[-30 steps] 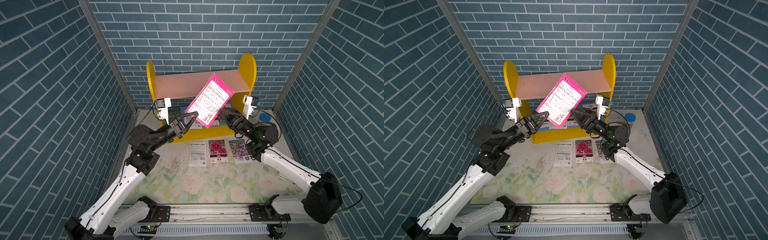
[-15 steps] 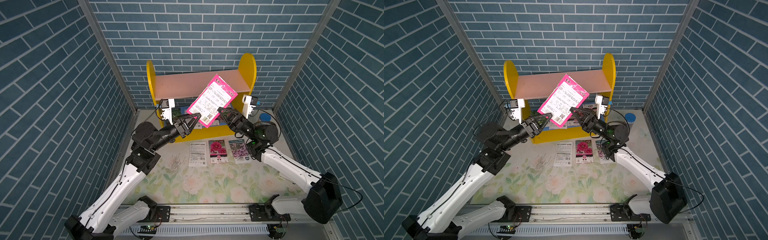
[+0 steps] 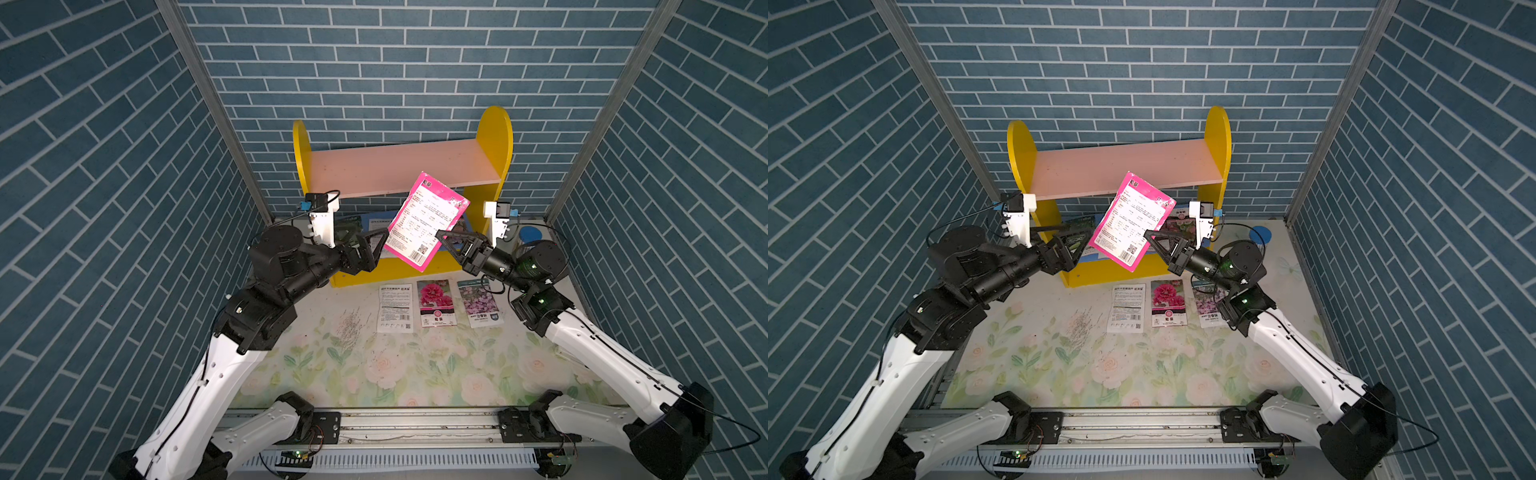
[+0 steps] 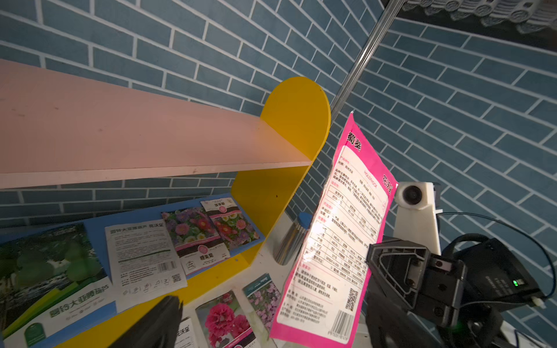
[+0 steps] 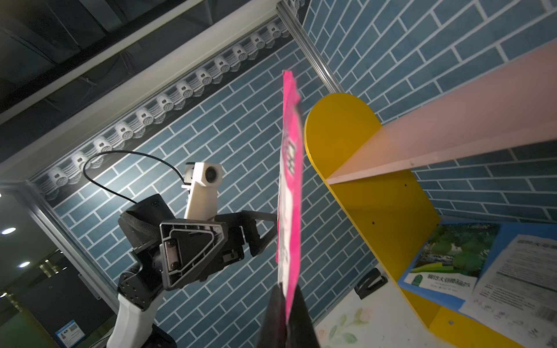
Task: Take the seed bag off the shelf
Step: Pick up the seed packet from the shelf.
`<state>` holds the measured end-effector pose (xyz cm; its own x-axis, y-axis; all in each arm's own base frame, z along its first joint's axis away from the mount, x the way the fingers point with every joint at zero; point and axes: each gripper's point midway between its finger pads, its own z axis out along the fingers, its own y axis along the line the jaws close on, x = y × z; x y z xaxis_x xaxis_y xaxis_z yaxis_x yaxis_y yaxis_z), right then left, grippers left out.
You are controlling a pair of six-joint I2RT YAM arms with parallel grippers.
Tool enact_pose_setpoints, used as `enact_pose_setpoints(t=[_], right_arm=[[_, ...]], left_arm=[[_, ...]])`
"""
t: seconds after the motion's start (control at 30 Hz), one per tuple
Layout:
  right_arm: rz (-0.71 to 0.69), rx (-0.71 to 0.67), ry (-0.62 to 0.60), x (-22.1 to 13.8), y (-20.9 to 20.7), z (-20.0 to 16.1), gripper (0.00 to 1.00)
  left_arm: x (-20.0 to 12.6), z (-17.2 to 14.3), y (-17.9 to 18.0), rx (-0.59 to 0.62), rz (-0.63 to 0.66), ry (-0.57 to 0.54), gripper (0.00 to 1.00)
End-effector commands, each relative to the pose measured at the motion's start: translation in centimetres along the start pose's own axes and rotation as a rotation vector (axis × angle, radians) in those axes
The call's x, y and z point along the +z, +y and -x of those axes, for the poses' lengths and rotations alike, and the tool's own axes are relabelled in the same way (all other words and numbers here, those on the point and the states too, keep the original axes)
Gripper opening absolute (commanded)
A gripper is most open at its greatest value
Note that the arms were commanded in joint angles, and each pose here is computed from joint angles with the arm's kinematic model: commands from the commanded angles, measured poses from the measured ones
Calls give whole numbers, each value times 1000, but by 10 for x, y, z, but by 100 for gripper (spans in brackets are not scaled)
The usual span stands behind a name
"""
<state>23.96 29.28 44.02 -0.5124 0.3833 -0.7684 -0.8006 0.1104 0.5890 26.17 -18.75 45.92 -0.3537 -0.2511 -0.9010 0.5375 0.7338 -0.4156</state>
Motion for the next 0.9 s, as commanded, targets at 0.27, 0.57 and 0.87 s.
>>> enact_pose_setpoints(t=[0.27,0.57,0.87], right_arm=[[-180,109,235,10,-68,-112,0],[-238,179,405,45,-96,-205,0],[-296,241,522,70,-128,-279,0]], left_arm=[[-20,-50,39,101,193,222,100],[-24,-54,45,80,217,210,100],[-14,-63,51,59,226,209,100]])
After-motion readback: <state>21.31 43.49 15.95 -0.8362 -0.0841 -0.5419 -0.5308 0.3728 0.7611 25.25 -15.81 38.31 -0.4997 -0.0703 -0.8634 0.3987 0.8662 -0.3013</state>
